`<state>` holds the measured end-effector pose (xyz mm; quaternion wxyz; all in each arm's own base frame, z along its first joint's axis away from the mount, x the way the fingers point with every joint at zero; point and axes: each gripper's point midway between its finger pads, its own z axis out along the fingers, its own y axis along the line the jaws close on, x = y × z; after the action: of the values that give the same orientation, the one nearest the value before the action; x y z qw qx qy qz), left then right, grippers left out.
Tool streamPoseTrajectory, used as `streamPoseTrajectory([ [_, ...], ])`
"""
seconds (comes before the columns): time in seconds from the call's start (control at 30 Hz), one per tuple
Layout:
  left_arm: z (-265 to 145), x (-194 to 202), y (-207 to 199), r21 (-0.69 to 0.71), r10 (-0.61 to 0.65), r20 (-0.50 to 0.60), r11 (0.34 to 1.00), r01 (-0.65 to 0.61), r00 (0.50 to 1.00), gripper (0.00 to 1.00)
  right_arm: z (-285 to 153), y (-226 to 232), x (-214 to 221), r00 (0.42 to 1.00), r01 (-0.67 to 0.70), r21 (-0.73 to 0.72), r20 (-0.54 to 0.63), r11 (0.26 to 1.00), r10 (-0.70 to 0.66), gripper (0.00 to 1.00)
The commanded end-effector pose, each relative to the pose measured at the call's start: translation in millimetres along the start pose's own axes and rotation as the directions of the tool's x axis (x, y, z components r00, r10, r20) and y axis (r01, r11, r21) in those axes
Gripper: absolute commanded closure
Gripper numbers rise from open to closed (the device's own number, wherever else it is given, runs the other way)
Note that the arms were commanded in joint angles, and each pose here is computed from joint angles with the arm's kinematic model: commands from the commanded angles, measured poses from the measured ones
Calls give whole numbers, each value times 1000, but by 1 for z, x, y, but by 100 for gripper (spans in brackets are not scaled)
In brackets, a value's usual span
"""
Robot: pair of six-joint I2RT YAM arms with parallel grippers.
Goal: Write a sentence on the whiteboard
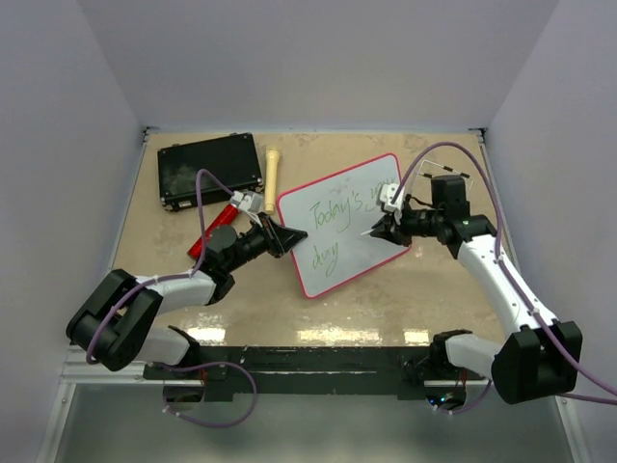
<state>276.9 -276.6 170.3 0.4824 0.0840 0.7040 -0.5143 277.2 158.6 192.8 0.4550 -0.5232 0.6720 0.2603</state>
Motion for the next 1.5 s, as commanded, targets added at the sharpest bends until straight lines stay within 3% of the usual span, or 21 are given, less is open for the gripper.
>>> streamPoseTrajectory([
  [0.0,-3,13,-3,31,-11,-45,999,13,999,100,9,6,-16,993,115,-3,9,993,-115,100],
  [0.27,-6,12,0,6,-41,-27,999,41,999,100,23,11,-20,995,102,42,-21,994,-101,100],
  [0.43,-7,11,3,-10,-59,-10,998,59,998,100,12,-13,-5,986,127,144,-127,981,-109,100],
  [0.8,-10,8,8,-46,-79,24,996,80,997,100,23,21,-15,994,101,1,-31,995,-101,100],
  [1.2,-14,4,13,-79,-112,65,990,117,992,100,30,13,0,991,98,61,-102,993,-91,100],
  [1.47,-13,5,15,-84,-115,65,989,121,991,100,43,17,11,988,97,-9,-121,995,-98,100],
])
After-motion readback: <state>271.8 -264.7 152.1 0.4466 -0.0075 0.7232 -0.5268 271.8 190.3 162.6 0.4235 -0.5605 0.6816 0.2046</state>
